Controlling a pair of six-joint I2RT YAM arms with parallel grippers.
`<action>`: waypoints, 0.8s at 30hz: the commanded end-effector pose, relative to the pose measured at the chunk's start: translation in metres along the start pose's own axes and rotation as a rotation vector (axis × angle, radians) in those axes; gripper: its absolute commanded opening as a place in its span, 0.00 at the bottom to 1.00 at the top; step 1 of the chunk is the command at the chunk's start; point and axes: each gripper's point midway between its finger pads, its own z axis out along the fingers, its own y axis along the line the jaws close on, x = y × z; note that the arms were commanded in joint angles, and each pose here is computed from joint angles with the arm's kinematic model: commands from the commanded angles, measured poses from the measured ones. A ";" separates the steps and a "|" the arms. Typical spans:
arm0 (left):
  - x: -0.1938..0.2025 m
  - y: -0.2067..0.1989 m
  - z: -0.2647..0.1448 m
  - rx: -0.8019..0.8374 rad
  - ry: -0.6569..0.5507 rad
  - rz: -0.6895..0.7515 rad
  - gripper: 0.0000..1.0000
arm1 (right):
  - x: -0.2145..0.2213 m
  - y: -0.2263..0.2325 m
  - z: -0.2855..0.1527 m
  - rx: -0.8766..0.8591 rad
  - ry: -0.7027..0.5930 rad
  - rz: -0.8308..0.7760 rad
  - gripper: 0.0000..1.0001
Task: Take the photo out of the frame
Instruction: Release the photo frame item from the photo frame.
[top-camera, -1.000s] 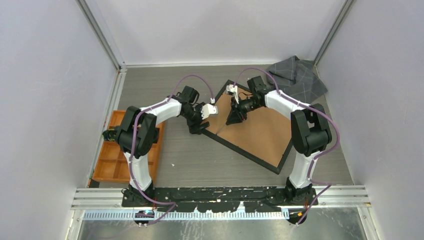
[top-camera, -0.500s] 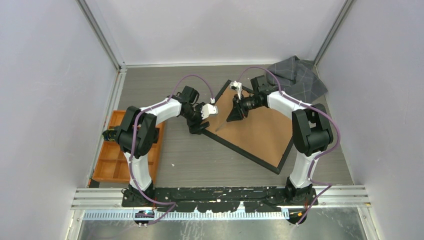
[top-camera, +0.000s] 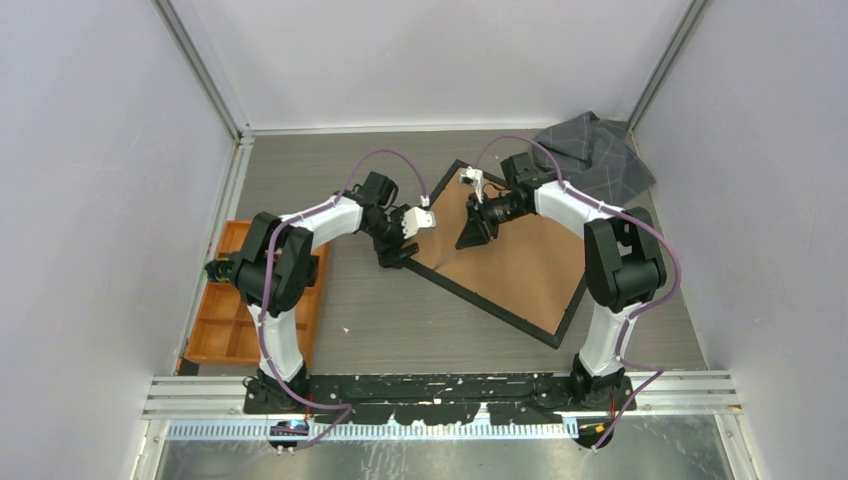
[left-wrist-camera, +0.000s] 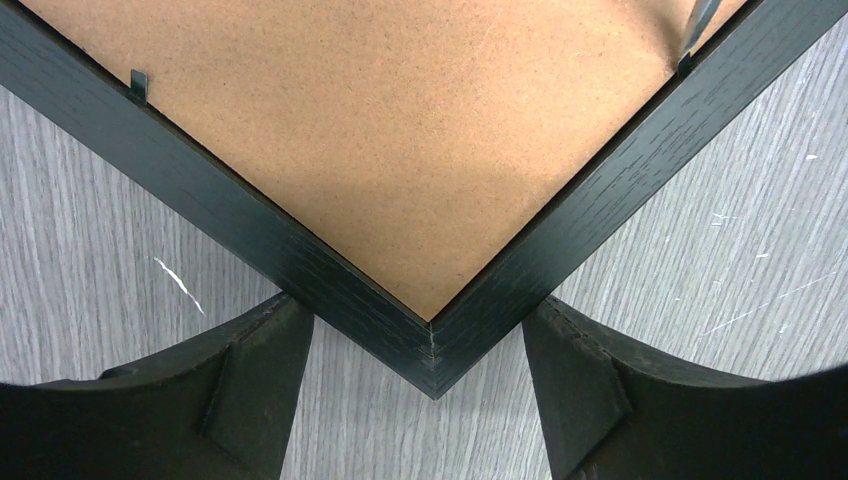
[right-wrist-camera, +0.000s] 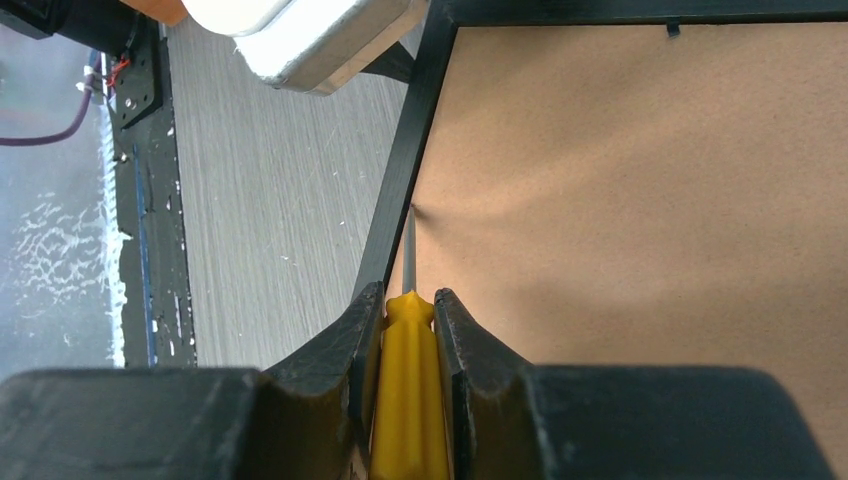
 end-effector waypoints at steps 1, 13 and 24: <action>-0.004 -0.014 -0.003 0.045 -0.025 -0.028 0.76 | -0.020 0.011 -0.012 -0.026 -0.027 -0.074 0.01; -0.004 -0.014 -0.003 0.045 -0.025 -0.028 0.76 | -0.018 0.002 0.006 0.015 -0.043 -0.108 0.01; -0.003 -0.014 -0.003 0.045 -0.022 -0.031 0.76 | -0.001 0.016 0.002 -0.049 0.031 -0.166 0.01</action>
